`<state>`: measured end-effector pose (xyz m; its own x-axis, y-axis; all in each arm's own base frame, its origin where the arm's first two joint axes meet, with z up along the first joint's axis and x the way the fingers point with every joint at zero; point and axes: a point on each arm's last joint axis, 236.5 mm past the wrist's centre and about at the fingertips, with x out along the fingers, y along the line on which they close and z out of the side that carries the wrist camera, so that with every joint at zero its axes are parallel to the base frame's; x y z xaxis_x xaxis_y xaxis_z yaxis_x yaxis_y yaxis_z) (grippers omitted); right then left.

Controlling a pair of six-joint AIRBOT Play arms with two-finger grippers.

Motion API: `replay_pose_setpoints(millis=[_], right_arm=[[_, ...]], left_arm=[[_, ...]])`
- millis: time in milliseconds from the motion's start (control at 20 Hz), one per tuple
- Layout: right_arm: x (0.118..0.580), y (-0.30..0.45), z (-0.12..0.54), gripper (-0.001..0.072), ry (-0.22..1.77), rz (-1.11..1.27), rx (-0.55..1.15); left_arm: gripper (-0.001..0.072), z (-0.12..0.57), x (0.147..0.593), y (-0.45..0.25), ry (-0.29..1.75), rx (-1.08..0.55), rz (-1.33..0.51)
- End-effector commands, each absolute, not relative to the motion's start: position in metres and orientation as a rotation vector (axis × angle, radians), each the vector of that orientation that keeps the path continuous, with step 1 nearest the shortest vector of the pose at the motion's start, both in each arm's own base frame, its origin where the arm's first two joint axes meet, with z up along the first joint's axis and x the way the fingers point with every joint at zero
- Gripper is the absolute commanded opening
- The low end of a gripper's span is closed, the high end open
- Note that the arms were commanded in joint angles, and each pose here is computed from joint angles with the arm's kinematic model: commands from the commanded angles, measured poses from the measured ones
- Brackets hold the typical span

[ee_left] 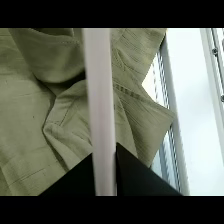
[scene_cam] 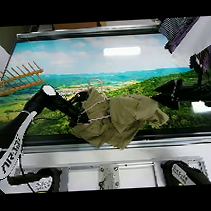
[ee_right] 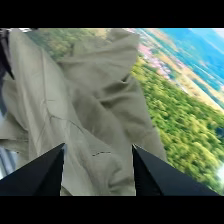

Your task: Fold the clothes and pants, and hang the long-sleeved shirts on hangers.

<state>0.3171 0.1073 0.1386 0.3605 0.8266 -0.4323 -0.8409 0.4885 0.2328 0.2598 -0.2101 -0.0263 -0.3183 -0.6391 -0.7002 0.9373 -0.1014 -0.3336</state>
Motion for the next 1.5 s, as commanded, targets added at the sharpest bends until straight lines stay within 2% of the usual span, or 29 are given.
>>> replay_pose_setpoints(millis=[0,650,1450], right_arm=[[0.311,0.114,0.127,0.0441,0.528,1.185,0.039],[0.303,0.152,0.092,0.0441,0.563,1.392,0.068],[0.301,0.156,0.091,0.0441,0.566,1.404,0.067]], left_arm=[[0.0015,-0.026,0.26,-0.21,0.905,0.462,-1.697],[0.0015,-0.026,0.26,-0.21,0.905,0.462,-1.696],[0.0015,-0.026,0.26,-0.21,0.905,0.462,-1.696]])
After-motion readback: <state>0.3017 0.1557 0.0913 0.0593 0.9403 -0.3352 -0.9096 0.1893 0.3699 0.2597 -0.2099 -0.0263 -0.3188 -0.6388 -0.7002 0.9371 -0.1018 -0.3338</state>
